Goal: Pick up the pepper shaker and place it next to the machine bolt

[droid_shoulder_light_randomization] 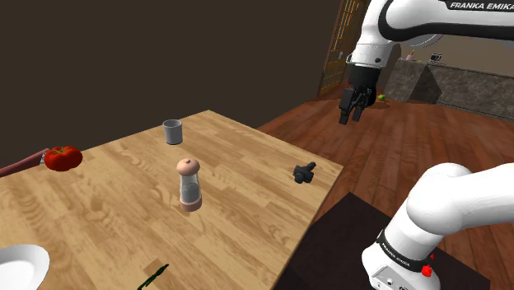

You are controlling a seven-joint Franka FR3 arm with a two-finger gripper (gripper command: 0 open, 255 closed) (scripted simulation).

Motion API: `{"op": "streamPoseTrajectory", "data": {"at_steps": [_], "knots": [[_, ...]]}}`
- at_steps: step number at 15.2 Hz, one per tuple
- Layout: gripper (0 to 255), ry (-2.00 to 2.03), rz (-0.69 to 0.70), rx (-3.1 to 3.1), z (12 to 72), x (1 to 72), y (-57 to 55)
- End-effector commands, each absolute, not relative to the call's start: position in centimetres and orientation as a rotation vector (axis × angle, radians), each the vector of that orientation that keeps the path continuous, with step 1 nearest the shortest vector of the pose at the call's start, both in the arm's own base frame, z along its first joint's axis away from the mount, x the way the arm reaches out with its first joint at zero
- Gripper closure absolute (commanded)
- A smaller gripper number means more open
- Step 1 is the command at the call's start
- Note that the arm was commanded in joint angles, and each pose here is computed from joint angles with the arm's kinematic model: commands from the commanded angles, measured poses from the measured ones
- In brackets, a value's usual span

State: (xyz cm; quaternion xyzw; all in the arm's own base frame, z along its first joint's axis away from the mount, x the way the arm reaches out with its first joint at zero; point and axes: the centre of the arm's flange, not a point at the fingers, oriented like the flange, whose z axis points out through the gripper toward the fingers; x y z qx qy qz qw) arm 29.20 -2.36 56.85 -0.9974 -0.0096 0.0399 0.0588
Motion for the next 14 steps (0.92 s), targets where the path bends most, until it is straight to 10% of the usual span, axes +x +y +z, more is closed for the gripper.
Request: {"op": "streamPoseTrajectory", "data": {"at_steps": [1,14], "knots": [[0,-0.029,0.121,-3.021,56.9,29.2,-2.4],[0,0.018,0.034,-3.065,52.5,36.1,12.9]]}}
